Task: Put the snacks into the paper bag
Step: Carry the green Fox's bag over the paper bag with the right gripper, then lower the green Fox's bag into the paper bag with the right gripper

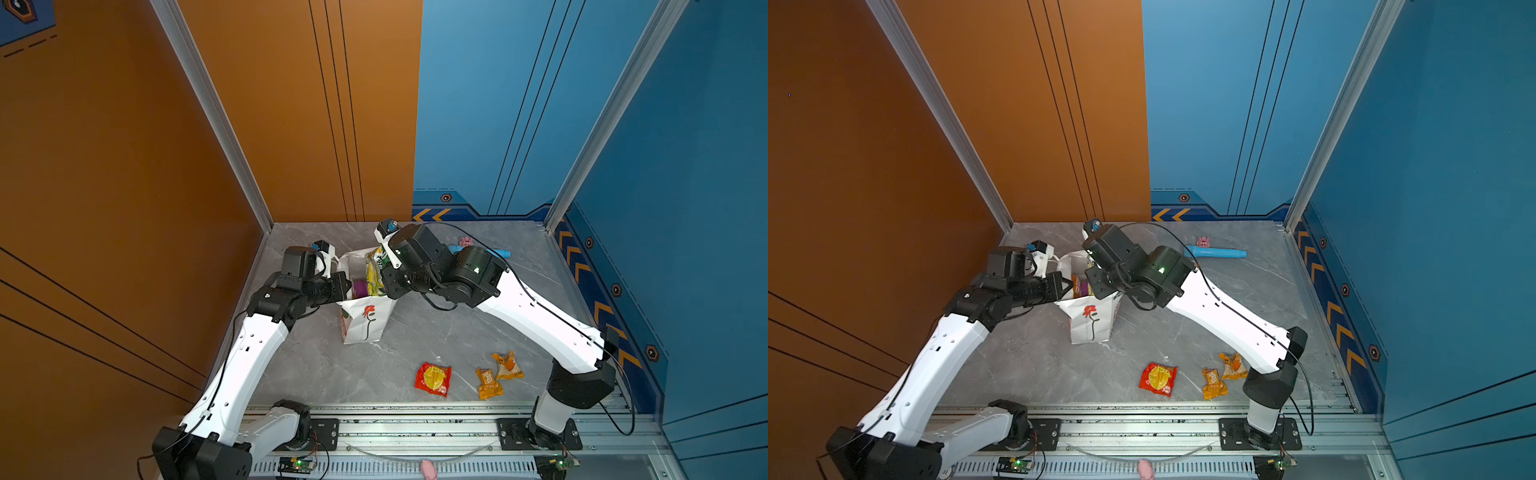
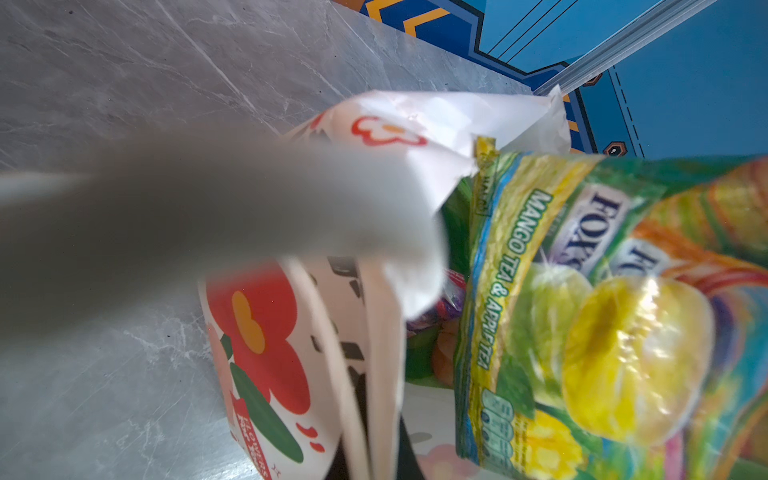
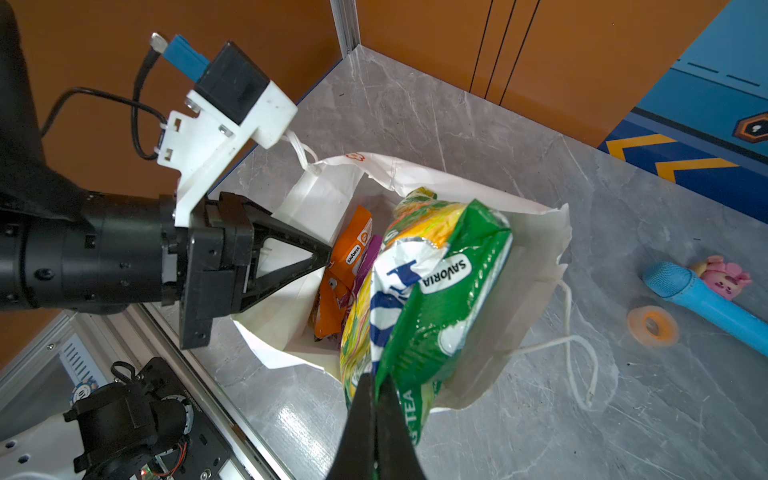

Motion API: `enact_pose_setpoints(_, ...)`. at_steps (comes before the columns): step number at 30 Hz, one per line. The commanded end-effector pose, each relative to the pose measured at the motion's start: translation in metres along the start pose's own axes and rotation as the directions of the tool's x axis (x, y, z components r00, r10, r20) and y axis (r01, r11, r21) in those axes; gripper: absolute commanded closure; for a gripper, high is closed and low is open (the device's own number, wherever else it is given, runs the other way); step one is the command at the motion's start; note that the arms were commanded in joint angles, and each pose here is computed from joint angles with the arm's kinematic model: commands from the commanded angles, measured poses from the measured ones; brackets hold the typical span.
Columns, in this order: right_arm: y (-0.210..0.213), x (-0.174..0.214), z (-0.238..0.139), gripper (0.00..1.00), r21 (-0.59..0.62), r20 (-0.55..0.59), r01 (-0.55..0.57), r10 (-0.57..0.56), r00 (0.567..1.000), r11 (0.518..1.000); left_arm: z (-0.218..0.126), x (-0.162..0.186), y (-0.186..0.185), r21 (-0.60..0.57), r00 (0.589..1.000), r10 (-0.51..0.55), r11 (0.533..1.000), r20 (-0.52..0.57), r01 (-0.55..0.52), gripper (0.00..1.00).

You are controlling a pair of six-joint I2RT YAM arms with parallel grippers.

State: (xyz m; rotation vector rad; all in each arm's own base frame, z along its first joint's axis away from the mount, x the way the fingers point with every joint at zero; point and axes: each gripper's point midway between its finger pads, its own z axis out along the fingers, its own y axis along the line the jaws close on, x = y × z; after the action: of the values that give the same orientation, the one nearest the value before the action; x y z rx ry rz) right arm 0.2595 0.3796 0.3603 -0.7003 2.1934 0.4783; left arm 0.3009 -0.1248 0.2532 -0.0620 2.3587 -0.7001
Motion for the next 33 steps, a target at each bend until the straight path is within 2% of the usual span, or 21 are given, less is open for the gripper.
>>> enact_pose_setpoints(1,0.004,0.002,-0.019,1.00,-0.013,0.012,0.035,-0.035,0.999,0.999,-0.018,-0.029,-0.030,0.106,0.987,0.086,0.989,0.137,-0.101,1.00)
enact_pose_setpoints(9,0.008,0.004,-0.018,1.00,-0.005,0.020,0.052,-0.052,0.998,0.999,-0.019,-0.029,-0.031,0.113,0.987,0.085,0.989,0.136,-0.101,1.00)
enact_pose_setpoints(16,0.012,-0.001,0.005,1.00,-0.055,0.012,-0.026,0.027,1.000,0.998,-0.024,-0.027,-0.042,0.149,0.983,0.108,0.980,0.147,-0.130,1.00)
enact_pose_setpoints(24,0.034,-0.006,0.030,1.00,-0.146,0.022,-0.053,0.057,0.998,0.988,-0.026,-0.024,-0.048,0.162,0.980,0.130,0.975,0.149,-0.154,1.00)
enact_pose_setpoints(33,0.026,0.017,0.068,1.00,-0.103,-0.027,-0.076,0.074,0.997,0.992,-0.028,-0.025,-0.047,0.155,0.978,0.134,0.975,0.158,-0.159,1.00)
